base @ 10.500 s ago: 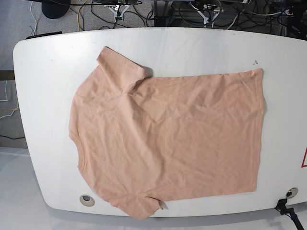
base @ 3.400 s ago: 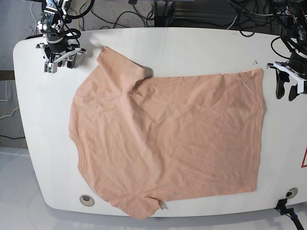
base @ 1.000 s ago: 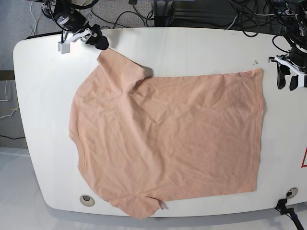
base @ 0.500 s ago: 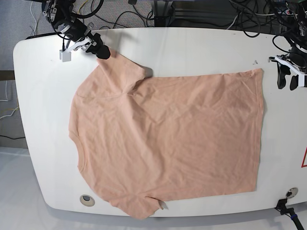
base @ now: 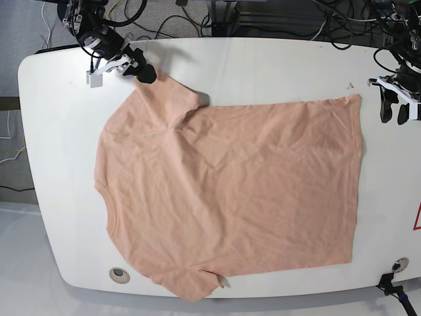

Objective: Fold the T-shirt properly
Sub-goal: 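Lower the right gripper and pinch the shirt shoulder beside the sleeve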

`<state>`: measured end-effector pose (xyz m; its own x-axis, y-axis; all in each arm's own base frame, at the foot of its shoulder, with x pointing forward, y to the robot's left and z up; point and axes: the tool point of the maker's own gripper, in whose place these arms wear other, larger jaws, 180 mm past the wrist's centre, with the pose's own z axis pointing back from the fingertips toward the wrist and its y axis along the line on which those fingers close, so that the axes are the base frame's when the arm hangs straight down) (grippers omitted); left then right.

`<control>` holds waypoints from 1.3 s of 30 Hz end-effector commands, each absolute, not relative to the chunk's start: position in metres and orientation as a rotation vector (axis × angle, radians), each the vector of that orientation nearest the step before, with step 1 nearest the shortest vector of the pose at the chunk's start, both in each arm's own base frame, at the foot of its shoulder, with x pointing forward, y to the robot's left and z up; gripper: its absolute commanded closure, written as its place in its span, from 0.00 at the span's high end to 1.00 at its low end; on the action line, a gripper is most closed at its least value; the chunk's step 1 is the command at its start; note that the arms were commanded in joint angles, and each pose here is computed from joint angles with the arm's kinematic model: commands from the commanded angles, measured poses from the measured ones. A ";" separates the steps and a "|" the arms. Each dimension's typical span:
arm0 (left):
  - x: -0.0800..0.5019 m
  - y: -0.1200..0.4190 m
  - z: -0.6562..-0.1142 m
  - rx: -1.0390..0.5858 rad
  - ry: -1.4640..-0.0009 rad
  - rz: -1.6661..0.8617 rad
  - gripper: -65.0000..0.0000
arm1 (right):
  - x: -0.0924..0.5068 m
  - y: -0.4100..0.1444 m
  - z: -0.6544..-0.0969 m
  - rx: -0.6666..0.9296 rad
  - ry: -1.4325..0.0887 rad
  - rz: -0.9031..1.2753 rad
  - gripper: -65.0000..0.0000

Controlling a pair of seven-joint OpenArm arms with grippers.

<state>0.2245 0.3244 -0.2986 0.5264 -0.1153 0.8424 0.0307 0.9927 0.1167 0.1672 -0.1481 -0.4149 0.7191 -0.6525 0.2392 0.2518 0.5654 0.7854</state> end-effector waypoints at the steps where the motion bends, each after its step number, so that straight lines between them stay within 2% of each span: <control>1: 0.230 0.326 -0.285 0.102 -1.057 -0.101 0.38 | 0.169 -0.152 -0.411 0.794 -0.565 -0.556 0.42; 15: 0.230 0.326 -0.285 0.102 -1.057 -0.101 0.38 | 0.181 -0.145 -0.393 0.808 -0.584 -0.557 0.42; 36: 0.230 0.326 -0.285 0.102 -1.057 -0.101 0.38 | 0.189 -0.134 -0.406 0.839 -0.535 -0.587 0.41; 38: 0.230 0.326 -0.285 0.102 -1.057 -0.101 0.38 | 0.190 -0.135 -0.405 0.838 -0.538 -0.585 0.39; 39: 0.230 0.326 -0.285 0.102 -1.057 -0.101 0.38 | 0.191 -0.135 -0.405 0.838 -0.541 -0.583 0.34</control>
<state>0.2245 0.3244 -0.2986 0.5264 -0.1151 0.8424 0.0303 0.9927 0.1167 0.1858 -0.1323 -0.4123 0.7251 -0.6635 0.1843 0.2849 0.5327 0.7969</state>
